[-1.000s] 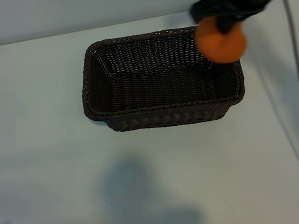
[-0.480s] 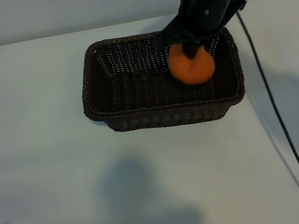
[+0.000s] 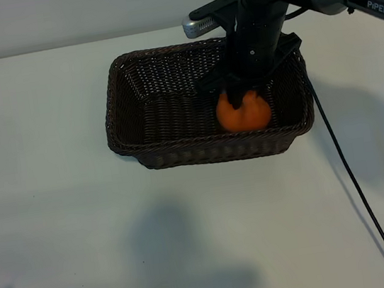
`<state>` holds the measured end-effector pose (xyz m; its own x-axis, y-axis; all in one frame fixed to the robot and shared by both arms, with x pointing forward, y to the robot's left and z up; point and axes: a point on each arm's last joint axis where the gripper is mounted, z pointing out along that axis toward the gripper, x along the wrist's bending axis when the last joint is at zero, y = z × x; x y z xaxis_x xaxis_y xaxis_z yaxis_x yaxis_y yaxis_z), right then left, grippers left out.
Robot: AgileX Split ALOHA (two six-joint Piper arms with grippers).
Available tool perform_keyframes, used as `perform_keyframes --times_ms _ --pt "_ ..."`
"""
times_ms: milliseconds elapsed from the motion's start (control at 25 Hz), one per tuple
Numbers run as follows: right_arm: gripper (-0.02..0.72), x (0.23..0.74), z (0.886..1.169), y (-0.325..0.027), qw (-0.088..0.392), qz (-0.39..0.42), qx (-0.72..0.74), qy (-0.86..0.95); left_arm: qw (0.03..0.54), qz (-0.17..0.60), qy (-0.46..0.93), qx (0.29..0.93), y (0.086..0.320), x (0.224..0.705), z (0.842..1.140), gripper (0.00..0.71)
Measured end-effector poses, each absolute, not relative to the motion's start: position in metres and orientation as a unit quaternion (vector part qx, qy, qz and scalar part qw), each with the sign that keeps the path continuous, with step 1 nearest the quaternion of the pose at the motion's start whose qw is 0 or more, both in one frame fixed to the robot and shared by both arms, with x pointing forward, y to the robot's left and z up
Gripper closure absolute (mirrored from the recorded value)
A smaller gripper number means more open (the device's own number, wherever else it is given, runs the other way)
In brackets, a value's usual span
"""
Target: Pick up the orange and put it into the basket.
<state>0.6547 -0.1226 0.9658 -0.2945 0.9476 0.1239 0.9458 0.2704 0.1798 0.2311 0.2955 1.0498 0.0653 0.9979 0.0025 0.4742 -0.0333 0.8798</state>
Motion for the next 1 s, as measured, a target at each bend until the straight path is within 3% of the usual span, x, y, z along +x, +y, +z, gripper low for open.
perform_keyframes --times_ms 80,200,400,560,760,1000 --pt "0.203 0.656 0.971 -0.122 0.005 0.113 0.593 0.797 0.373 0.351 0.587 0.627 0.295 0.231 1.050 0.116" --pt "0.089 0.659 0.982 -0.120 0.007 0.119 0.591 0.798 0.373 0.351 0.587 0.627 0.295 0.231 1.050 0.116" --pt "0.067 0.664 1.009 -0.121 0.021 0.121 0.585 0.802 0.373 0.351 0.587 0.627 0.295 0.231 1.050 0.117" --pt "0.070 0.677 1.040 -0.140 0.088 0.132 0.588 0.793 0.373 0.351 0.587 0.627 0.295 0.231 1.050 0.116" --pt "0.089 0.693 1.071 -0.217 0.143 0.139 0.642 0.741 0.373 0.351 0.587 0.627 0.295 0.231 1.050 0.116" --pt "0.121 0.697 1.077 -0.334 0.159 0.129 0.717 0.666 0.373 0.351 0.587 0.627 0.295 0.231 1.050 0.116"
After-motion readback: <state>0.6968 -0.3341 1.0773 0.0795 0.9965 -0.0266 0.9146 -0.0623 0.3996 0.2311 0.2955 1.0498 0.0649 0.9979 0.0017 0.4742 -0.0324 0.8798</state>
